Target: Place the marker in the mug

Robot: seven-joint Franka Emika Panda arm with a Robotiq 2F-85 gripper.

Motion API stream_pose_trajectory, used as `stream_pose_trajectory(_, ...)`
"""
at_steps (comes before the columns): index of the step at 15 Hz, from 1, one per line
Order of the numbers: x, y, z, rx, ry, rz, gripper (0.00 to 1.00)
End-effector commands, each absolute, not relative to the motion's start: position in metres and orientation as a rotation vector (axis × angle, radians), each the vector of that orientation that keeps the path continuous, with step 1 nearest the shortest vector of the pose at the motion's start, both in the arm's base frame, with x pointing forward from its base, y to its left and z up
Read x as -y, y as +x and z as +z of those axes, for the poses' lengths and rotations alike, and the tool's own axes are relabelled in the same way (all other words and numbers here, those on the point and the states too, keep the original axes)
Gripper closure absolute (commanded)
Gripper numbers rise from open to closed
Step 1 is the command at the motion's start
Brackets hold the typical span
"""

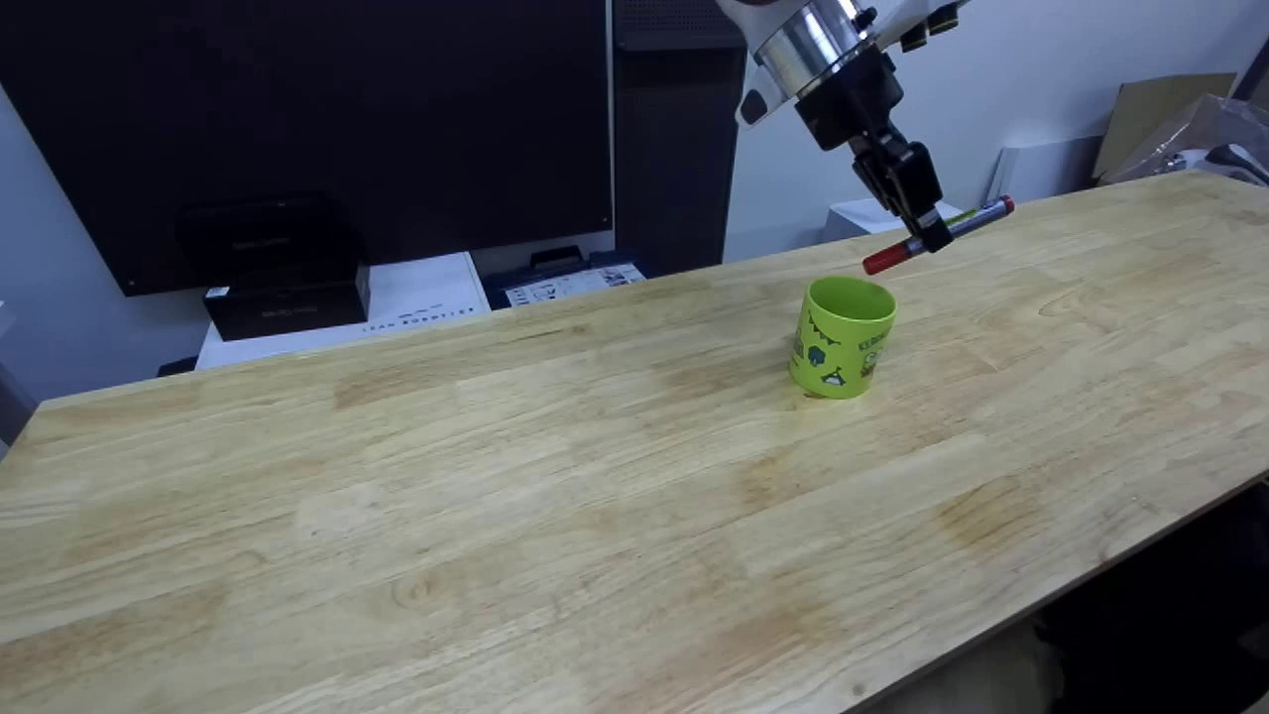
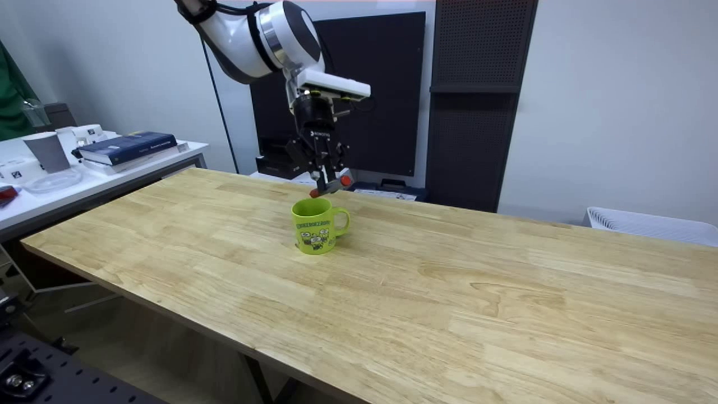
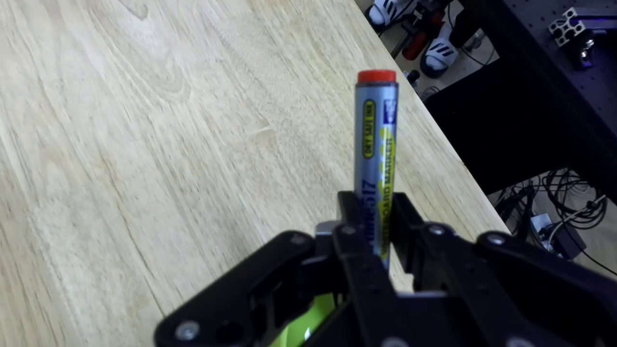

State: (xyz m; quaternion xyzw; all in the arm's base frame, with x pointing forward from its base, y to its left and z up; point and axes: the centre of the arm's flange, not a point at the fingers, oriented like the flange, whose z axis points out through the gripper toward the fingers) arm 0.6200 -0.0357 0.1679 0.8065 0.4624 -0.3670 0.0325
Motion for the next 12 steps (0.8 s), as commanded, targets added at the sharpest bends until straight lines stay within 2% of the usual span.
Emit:
stream_pose_trajectory(1,0.030,0.641,0.161,-1.383,2.454,-1.168,0.95)
stream_pose_trajectory(12,0.004,0.655,0.134,-1.434,2.363,-1.251,0.95)
